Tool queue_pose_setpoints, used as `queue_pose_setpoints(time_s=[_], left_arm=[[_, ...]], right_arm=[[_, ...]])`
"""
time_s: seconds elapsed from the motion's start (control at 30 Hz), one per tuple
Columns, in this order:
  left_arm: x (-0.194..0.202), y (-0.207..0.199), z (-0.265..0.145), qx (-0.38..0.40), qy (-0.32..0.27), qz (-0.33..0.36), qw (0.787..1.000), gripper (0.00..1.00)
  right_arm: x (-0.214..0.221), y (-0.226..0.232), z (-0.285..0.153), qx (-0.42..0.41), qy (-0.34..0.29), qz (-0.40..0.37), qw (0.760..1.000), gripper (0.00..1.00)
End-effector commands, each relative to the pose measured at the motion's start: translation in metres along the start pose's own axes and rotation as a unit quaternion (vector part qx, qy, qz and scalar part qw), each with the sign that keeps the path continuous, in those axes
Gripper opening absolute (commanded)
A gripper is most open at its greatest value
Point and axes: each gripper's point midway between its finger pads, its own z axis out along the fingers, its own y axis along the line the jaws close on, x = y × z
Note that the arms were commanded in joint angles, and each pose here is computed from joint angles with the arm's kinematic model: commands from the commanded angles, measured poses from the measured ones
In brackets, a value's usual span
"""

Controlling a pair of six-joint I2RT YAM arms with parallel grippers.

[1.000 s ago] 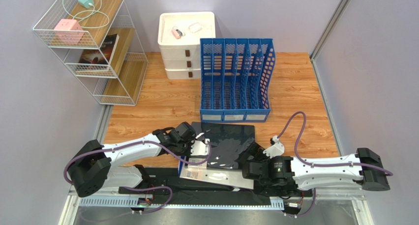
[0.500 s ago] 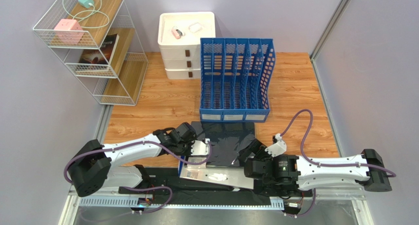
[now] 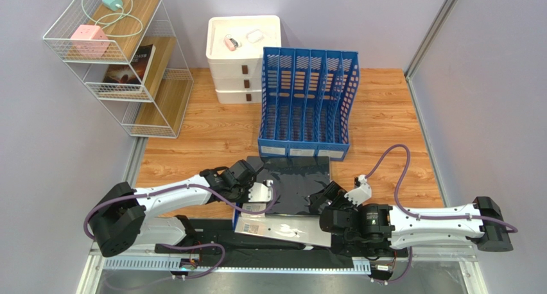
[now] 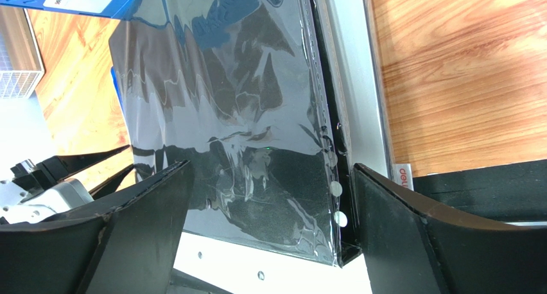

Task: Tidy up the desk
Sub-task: Pick up the folder from the corner of the board.

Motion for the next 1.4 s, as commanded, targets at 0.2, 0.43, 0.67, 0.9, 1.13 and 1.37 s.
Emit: queue_pose_setpoints(time_s=[0.2, 0.43, 0.67, 0.9, 1.13, 1.37], left_arm=[[-0.048, 0.001, 0.001, 0.016, -0.093, -0.007, 0.995, 0.36], [-0.048, 0.0, 0.001, 0.017, -0.093, -0.008, 0.996, 0.36], [-0.049, 0.001, 0.0, 0.015, -0.095, -0.009, 0.995, 0.35], [-0.048, 0.0, -0.001, 0.015, -0.096, -0.009, 0.995, 0.35], [-0.048, 0.0, -0.001, 0.013, -0.096, -0.011, 0.995, 0.35], [-0.049, 0.007, -0.01, -0.006, -0.1, -0.021, 0.995, 0.35]], right_arm=[[0.003, 0.081, -0.018, -0.141, 0.033, 0.168, 0.975, 0.77], [0.005, 0.078, -0.012, -0.153, 0.03, 0.192, 0.969, 0.68], [0.008, 0.079, -0.007, -0.158, 0.029, 0.2, 0.967, 0.65], [0.008, 0.078, -0.007, -0.159, 0.029, 0.201, 0.966, 0.3], [0.009, 0.08, -0.008, -0.158, 0.03, 0.193, 0.968, 0.16], [0.009, 0.087, -0.014, -0.146, 0.019, 0.126, 0.981, 0.0]])
